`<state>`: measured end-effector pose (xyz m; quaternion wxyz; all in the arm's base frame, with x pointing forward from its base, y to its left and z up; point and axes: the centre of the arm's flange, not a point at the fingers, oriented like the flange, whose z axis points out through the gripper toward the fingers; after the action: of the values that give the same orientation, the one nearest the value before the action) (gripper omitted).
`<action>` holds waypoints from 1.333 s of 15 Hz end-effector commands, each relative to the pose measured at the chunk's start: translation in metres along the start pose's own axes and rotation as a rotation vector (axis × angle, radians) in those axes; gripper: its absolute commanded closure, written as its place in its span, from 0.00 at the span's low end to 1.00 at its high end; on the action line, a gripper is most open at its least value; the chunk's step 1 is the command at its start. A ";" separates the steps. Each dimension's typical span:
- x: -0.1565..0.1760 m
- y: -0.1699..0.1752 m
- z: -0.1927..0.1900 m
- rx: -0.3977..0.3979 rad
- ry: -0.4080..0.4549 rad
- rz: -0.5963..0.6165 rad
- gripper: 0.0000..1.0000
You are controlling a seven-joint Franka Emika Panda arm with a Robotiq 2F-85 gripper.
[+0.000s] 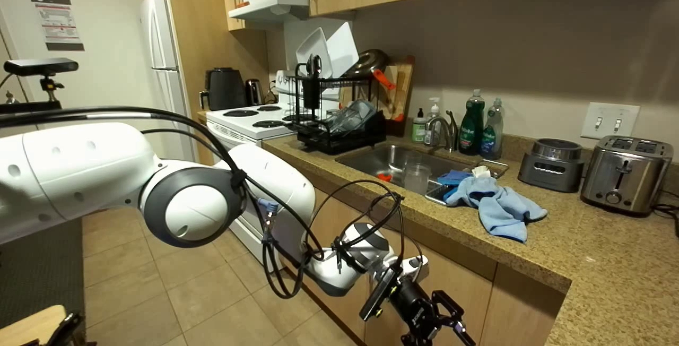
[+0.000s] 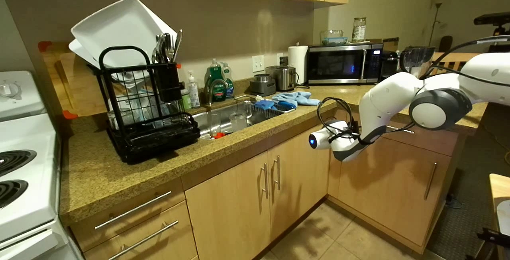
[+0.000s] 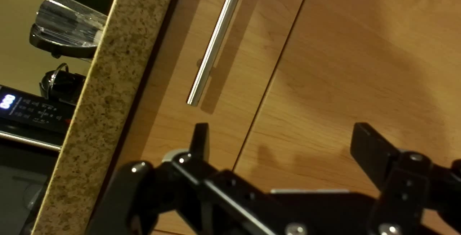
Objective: Pull open the top rightmost drawer fully
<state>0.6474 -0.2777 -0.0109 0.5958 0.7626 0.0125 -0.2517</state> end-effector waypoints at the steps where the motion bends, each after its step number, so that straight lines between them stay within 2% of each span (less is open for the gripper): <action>1: 0.000 0.001 0.000 0.002 -0.002 0.006 0.00; 8: 0.001 0.021 0.016 -0.004 -0.031 0.040 0.00; 20: 0.003 0.045 0.073 0.012 -0.102 0.074 0.00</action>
<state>0.6356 -0.3463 0.0169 0.6039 0.7535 -0.0413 -0.2566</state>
